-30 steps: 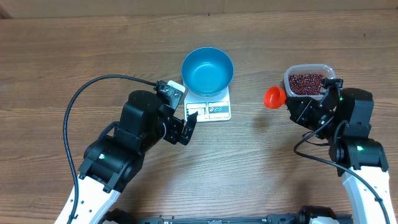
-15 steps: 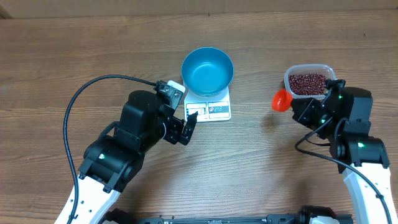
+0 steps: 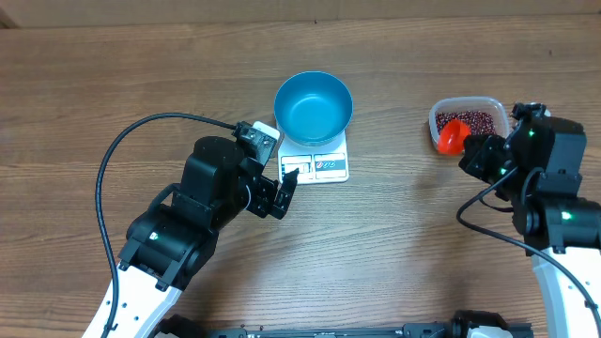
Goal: Scoop item into bowl and weigh 150g on scale
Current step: 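Move the red scoop with the right gripper over the bean tub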
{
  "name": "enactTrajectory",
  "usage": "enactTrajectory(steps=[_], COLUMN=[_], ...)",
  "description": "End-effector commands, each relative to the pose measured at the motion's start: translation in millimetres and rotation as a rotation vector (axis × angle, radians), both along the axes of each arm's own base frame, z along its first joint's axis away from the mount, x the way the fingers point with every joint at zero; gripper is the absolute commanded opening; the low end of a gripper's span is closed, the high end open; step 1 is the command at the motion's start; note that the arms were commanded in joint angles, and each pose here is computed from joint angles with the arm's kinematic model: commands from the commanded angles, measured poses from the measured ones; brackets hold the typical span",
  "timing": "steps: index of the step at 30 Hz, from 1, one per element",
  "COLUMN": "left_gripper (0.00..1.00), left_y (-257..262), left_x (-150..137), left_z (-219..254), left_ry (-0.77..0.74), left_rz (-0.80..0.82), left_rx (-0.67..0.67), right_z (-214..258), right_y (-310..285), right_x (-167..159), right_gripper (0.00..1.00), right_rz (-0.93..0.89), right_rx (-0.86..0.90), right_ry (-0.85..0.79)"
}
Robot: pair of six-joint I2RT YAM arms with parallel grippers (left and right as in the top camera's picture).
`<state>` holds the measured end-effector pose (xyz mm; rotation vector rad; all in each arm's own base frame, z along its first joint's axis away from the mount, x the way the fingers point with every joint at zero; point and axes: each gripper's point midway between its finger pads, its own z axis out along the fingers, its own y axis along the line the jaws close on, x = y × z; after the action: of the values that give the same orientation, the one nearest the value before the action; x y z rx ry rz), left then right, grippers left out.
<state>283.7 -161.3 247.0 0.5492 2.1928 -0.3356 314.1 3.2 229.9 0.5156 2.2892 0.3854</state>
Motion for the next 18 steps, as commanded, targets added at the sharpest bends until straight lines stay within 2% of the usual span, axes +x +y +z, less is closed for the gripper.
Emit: enactTrajectory(steps=[1, 8, 13, 18], left_gripper=[1.00, 0.99, 1.00, 1.00], left_y=[0.3, 0.2, 0.2, 0.2], left_x=[-2.4, -2.5, -2.5, -2.5], left_z=[1.9, 1.9, 1.9, 1.9], left_ry=[0.001, 0.001, 0.001, 0.001], left_rz=[-0.001, -0.001, -0.001, -0.001], left_rx=[-0.018, -0.018, -0.018, -0.018], right_z=[17.9, 17.2, 18.0, 1.0], right_y=[-11.7, -21.7, -46.0, -80.1], right_x=[7.9, 21.0, 39.1, 48.2], right_gripper=[0.04, 0.04, 0.04, 0.04], right_rz=[-0.032, -0.009, -0.040, -0.091], right_rx=[-0.055, -0.129, -0.257, -0.276], right_ry=[-0.005, 0.146, 0.209, 0.265])
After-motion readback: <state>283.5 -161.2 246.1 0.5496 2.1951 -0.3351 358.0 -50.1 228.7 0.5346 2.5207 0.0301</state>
